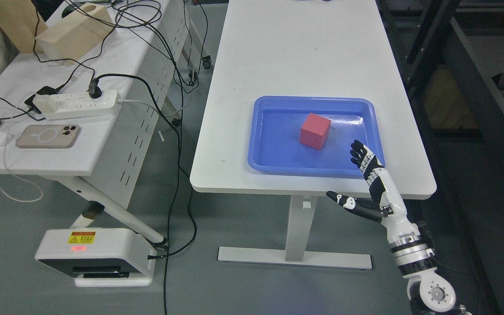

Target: Pick pink block from left shelf to tray

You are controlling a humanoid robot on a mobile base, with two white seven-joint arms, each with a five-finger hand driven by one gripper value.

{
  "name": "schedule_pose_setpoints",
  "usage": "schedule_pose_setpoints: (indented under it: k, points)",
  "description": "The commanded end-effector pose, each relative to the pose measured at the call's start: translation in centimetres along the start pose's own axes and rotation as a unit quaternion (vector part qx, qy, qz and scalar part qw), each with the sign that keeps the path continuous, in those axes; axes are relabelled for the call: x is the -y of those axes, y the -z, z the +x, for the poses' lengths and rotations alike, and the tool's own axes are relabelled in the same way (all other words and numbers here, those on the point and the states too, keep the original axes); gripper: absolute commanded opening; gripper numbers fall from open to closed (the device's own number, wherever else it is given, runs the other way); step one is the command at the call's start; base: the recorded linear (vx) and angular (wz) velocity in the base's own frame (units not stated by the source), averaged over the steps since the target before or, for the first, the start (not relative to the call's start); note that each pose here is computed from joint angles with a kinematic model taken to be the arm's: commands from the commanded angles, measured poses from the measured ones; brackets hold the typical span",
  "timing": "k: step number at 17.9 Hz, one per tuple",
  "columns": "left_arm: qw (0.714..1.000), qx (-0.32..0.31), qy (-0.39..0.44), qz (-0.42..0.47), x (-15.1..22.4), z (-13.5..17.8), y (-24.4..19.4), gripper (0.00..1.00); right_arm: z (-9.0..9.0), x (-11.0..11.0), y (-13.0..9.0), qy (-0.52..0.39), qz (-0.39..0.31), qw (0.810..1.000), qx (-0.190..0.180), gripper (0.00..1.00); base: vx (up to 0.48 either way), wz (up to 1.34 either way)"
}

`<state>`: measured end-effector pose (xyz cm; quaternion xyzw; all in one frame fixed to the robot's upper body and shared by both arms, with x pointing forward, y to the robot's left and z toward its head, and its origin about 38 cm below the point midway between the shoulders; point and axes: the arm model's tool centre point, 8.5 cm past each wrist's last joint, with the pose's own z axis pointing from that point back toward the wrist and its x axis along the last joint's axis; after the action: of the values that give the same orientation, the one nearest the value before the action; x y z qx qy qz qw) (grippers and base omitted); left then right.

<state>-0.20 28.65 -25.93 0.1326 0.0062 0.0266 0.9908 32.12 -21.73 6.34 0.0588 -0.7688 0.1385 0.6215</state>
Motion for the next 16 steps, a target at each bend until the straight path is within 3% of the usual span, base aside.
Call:
schedule_pose_setpoints:
  k: [1,9,16]
  points:
    - [1.000,0.024,-0.004,0.007,-0.95,2.56,0.10,1.00,-0.41,2.07,-0.55,0.029,-0.029,0.999,-0.003,1.00,-0.209,-0.03]
    - [1.000,0.024,-0.004,0.007,-0.95,2.56,0.10,1.00,-0.72,2.25,-0.67,0.030,-0.031,0.999,-0.011,0.99,-0.141,-0.08]
    - [1.000,0.024,-0.004,0.007,-0.95,2.56,0.10,1.00,-0.76,2.24,-0.67,0.031,-0.030,0.999,-0.014,1.00,-0.004,0.00]
